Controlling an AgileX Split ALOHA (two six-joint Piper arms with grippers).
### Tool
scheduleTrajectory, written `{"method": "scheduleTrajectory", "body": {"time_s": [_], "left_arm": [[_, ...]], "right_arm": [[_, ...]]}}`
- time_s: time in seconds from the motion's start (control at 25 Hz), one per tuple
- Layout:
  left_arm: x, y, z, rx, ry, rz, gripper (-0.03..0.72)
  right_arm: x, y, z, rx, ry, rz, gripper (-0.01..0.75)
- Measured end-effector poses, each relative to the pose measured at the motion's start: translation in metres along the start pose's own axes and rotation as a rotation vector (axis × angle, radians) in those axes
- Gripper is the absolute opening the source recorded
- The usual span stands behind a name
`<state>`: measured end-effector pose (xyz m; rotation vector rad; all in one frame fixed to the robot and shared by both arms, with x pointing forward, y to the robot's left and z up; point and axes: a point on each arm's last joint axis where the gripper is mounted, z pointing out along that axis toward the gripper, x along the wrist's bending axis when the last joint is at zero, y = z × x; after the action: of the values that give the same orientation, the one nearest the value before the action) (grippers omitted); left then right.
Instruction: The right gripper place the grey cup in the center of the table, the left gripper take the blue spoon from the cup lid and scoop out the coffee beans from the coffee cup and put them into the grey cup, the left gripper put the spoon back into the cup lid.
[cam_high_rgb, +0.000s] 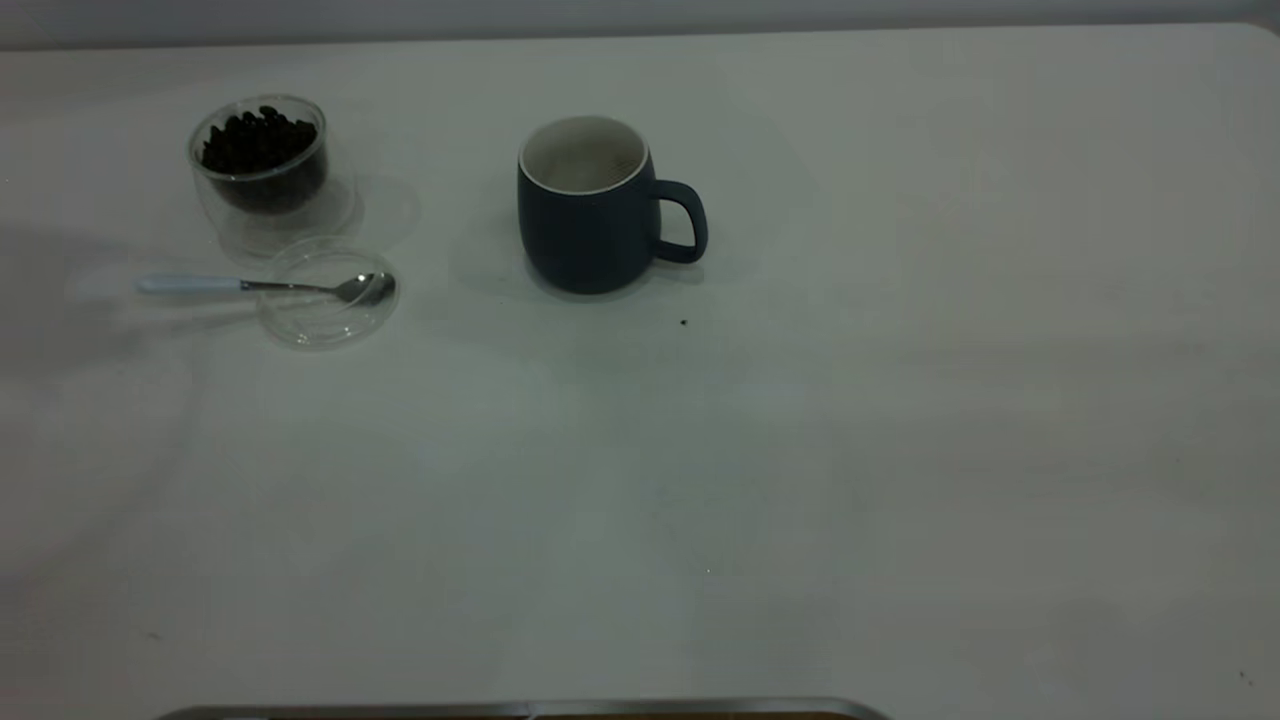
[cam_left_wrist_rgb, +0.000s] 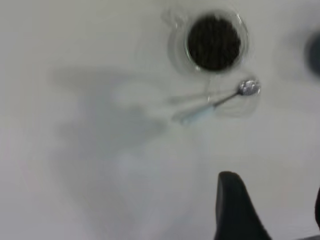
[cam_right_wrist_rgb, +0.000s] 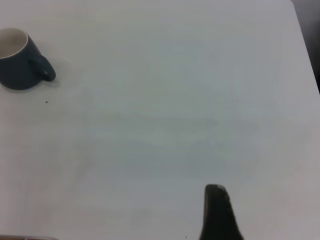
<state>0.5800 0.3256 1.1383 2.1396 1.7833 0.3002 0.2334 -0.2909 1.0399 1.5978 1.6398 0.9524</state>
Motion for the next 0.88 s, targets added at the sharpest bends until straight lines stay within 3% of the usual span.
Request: {"method": "scheduleTrajectory", "body": {"time_s": [0.16,0.28,0.4,0.68,0.88], "left_arm": [[-0.052,-0.004,-0.035,-0.073,0.047,0.146,0.447],[-0.068,-0.016,-0.054,-0.110,0.087,0.145,0.447],[-0.073,-0.036,-0.060,-0.101,0.093,0.099,0.447],[-0.076,-0.118,-0.039,0.045,0.084,0.083,0.446],[-0.078,-0.180,-0.042,0.039,0.086,0.037,0.446]], "right_arm": [[0.000,0.000,0.000,0.000,0.000,0.000,0.530],[0.000,0.000,0.000,0.000,0.000,0.000,0.530],[0.000,0.000,0.000,0.000,0.000,0.000,0.530],[0.000,0.000,0.000,0.000,0.000,0.000,0.530],[0.000,0.000,0.000,0.000,0.000,0.000,0.530]]}}
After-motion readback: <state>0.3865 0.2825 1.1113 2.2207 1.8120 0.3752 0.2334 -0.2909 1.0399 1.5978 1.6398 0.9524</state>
